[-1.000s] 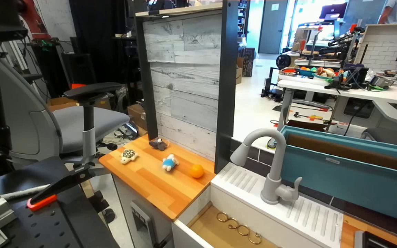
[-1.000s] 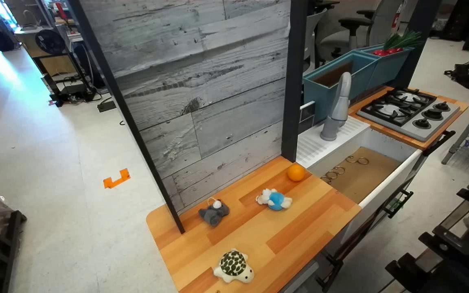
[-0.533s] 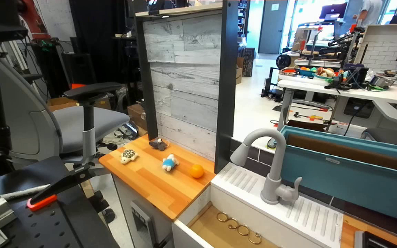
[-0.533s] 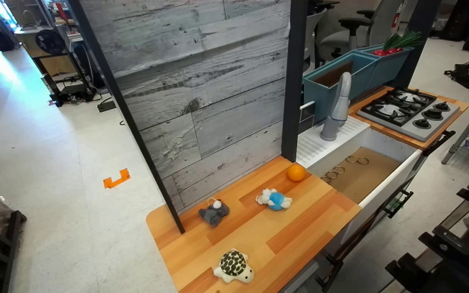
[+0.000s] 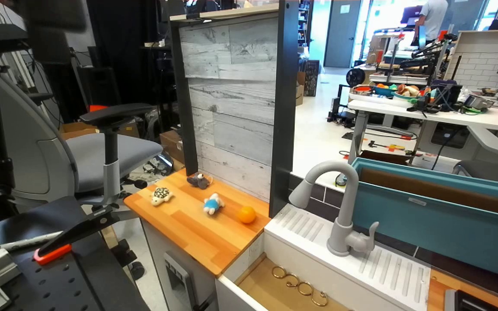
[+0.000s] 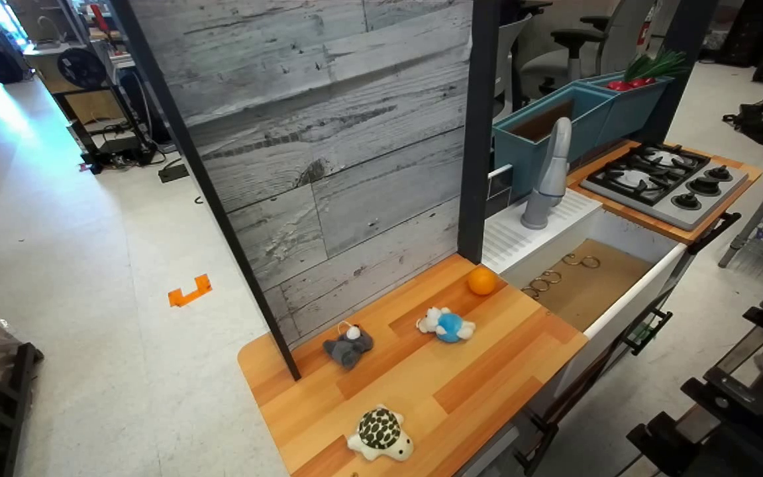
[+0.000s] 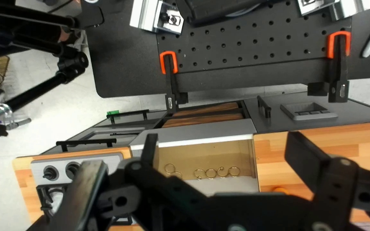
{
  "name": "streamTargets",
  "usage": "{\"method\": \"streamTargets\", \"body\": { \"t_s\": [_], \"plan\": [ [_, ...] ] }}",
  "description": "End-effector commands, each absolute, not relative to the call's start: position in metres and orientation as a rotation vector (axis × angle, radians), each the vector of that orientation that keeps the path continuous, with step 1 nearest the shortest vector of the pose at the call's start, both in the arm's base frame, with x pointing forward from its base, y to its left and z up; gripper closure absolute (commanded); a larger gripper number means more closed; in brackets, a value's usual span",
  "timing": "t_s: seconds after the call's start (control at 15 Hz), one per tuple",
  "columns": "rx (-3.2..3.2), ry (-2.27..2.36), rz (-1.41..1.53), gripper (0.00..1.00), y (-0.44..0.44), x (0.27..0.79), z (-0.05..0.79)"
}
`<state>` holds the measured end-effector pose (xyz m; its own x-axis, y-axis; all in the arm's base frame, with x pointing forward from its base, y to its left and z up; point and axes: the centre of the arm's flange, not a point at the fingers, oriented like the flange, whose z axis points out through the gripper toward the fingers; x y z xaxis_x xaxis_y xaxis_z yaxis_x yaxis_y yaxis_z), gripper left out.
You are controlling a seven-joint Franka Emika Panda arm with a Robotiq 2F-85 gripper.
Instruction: Move the orange plush to the of edge of the table
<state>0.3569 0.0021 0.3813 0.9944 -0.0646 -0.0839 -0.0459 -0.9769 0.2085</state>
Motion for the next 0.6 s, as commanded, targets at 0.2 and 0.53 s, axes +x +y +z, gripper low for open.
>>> {"method": "streamTargets", "body": {
  "t_s": [0.2, 0.53],
  "plan": [
    [2.873, -0.002, -0.049, 0.0, 0.036, 0.445, 0.304],
    [2.852, 0.045, 0.056, 0.0, 0.051, 0.495, 0.239]
  ]
}}
